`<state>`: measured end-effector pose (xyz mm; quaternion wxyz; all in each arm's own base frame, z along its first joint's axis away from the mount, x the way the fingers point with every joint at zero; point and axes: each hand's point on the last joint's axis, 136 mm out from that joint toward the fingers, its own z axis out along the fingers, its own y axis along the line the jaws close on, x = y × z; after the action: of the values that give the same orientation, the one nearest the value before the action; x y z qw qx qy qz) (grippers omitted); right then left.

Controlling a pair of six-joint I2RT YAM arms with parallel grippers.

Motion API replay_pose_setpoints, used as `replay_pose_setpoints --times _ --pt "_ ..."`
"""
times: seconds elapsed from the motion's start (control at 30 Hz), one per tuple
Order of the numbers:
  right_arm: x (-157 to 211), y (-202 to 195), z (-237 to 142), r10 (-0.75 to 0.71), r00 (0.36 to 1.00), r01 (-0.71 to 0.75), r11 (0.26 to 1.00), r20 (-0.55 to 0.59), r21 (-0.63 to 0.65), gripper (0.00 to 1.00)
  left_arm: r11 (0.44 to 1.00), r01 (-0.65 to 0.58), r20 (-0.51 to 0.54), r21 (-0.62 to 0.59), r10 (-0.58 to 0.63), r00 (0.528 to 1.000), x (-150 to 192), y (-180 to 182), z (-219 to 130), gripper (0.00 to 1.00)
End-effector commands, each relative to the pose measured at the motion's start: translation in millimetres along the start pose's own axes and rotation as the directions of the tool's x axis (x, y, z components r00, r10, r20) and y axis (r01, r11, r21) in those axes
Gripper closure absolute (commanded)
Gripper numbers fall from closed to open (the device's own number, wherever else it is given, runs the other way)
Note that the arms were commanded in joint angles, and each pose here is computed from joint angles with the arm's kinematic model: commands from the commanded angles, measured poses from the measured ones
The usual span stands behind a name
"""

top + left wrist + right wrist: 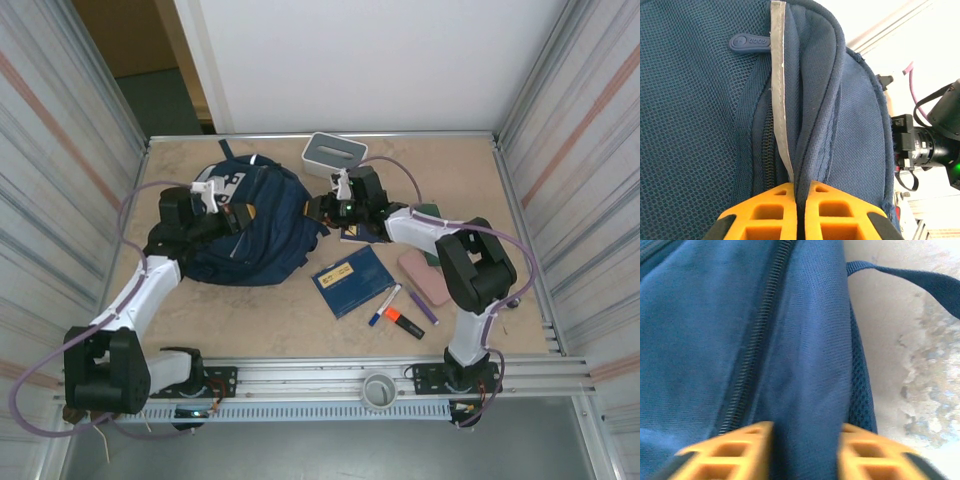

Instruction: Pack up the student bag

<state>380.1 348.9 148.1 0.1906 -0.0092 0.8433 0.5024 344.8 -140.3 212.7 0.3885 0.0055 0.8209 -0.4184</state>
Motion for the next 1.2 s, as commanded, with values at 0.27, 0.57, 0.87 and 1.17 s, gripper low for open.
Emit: replay_pose_setpoints --times 0.27,0.57,0.87,1.17 --pt "102 36 24 -0.176 0.982 0.18 0.983 -0.073 0.045 0.96 0.986 -0.084 0.073 -0.143 0.095 0.993 -61 15 17 0.78" --pt "184 84 52 -0.476 0.83 0.484 0.874 -0.291 -0.049 0.47 0.758 0.083 0.301 -0.647 0.154 0.941 -86 82 -93 0.27" --pt "65 7 46 -0.227 0.965 0.251 0.946 -0.131 0.206 0.31 0.777 -0.001 0.179 -0.629 0.145 0.973 -31 82 -68 0.2" --pt "38 -18 19 -0.202 0.978 0.21 0.938 -0.058 0.274 0.31 0.63 -0.307 -0.225 -0.713 0.209 0.952 -37 119 24 0.19"
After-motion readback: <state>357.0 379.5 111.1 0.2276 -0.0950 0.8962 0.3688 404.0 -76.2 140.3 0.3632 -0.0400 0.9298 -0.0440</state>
